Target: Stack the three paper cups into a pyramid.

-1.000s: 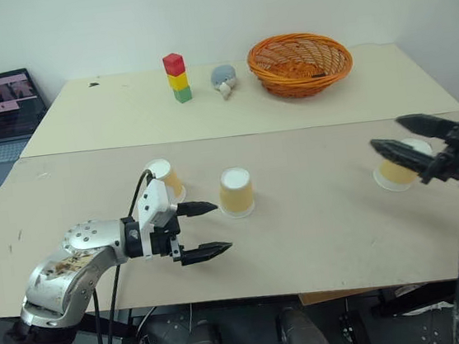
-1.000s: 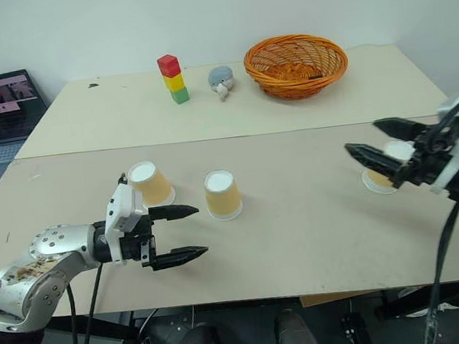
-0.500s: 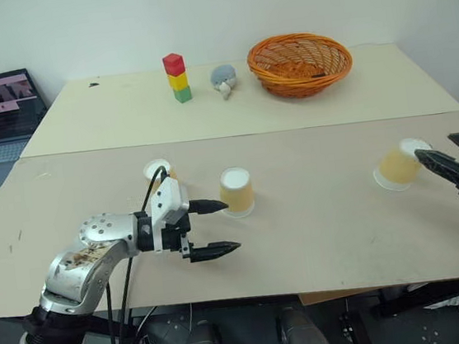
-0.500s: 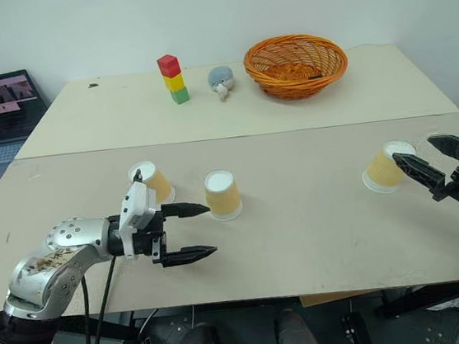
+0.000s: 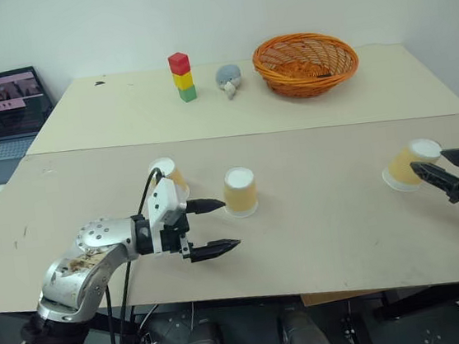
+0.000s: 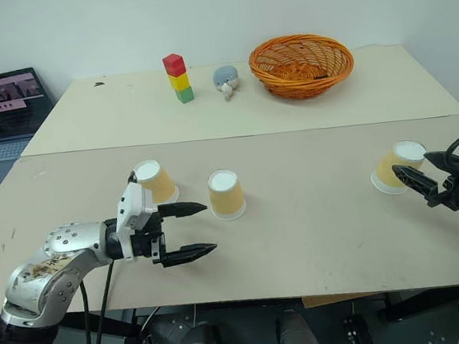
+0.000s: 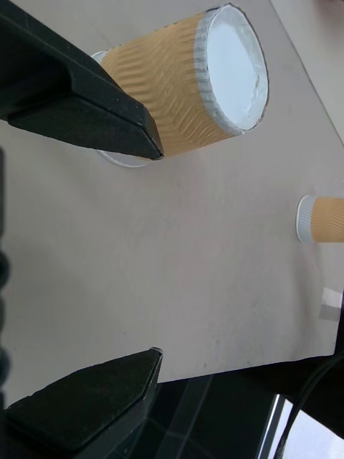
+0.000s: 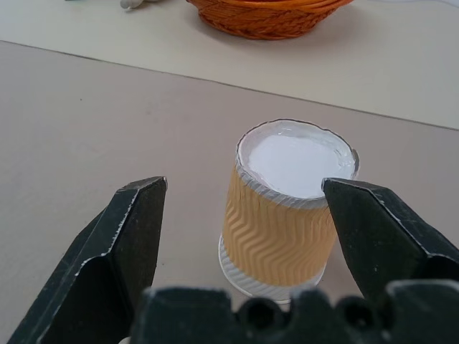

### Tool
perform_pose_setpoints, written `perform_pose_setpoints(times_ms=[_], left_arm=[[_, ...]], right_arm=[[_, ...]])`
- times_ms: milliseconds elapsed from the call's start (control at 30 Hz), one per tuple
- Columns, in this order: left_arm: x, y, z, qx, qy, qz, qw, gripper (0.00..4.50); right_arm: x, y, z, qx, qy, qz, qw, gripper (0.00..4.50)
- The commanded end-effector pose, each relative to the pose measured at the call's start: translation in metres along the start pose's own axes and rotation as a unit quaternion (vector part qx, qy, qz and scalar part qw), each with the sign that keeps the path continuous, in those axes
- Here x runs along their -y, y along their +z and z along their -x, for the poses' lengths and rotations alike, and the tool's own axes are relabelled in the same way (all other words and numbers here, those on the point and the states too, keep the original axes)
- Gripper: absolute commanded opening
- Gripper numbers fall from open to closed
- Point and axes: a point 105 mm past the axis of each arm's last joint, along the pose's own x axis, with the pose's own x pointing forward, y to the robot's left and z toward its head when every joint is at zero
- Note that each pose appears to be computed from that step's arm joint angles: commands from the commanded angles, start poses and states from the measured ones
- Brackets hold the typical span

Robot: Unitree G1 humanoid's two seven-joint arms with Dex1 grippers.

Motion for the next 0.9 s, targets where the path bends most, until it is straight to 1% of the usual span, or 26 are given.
perform_pose_setpoints(times_ms=[33,133,200,333,467,500,600,900], left_arm=[[0.003,0.01,0.002,0.013,0.001,-0.013,1.0,4.5],[0.002,0.01,0.004,0.014,0.003,-0.008,1.0,4.5],[0.001,0.011,0.004,0.015,0.005,-0.007,1.0,4.5],[-0.001,0.011,0.003,0.017,0.006,-0.006,1.0,4.5],[-0.003,0.013,0.001,0.02,0.007,-0.007,1.0,4.5],[-0.003,0.013,0.001,0.02,0.008,-0.007,1.0,4.5],[-0.002,0.012,0.002,0.021,0.01,-0.005,1.0,4.5],[0.0,0.012,0.005,0.021,0.018,0.002,1.0,4.5]], right_arm=[[0.005,0.035,0.007,0.054,-0.005,0.026,0.998,4.08],[0.006,0.055,0.015,0.098,0.002,0.008,0.995,4.08],[0.015,0.065,0.021,0.12,-0.012,-0.005,0.993,4.08],[0.021,0.045,0.023,0.083,-0.026,-0.002,0.996,4.08],[0.018,0.025,0.017,0.052,-0.025,-0.003,0.998,4.08],[0.018,0.021,0.015,0.045,-0.026,-0.003,0.999,4.3],[0.015,0.007,0.007,0.021,-0.027,0.006,0.999,4.3],[0.026,0.003,0.003,0.022,-0.031,0.002,0.999,4.3]])
